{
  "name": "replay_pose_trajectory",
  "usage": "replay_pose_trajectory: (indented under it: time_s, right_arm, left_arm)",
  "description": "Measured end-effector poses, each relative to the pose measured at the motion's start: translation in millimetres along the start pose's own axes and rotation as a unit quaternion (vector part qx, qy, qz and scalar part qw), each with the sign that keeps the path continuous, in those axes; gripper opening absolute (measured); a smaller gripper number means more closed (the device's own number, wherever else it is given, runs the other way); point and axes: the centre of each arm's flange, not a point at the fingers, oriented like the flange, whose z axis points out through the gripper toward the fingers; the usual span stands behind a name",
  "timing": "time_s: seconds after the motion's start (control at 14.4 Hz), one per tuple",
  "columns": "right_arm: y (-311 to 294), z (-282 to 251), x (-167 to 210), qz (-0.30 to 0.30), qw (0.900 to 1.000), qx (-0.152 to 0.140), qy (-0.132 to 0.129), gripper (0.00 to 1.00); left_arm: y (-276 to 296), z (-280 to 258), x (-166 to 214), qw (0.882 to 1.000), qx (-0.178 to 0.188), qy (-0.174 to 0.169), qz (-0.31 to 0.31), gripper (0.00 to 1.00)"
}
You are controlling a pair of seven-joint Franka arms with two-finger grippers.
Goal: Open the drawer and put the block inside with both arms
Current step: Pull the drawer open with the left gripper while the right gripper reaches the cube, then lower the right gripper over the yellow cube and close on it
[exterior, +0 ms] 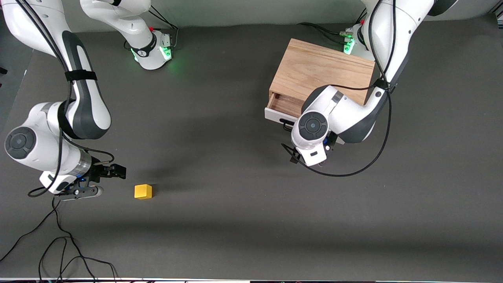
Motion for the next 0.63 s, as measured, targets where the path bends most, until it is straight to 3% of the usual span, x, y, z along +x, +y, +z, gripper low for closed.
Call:
replay_pose_trajectory:
  time_s: [0.28, 0.63]
  right_arm:
    - [-0.2, 12.7, 0.6, 0.0, 1.0, -0.001, -0.008, 1.0]
    - [-0.4, 19.3, 1.7, 0.0, 1.0, -0.001, -0.008, 1.0]
  left_arm:
    - [3.5, 1.7, -2.1, 1.0, -0.001, 0.012, -0.011, 1.0]
    - [11.4, -3.0, -2.3, 0.999, -0.028, 0.011, -0.012, 1.0]
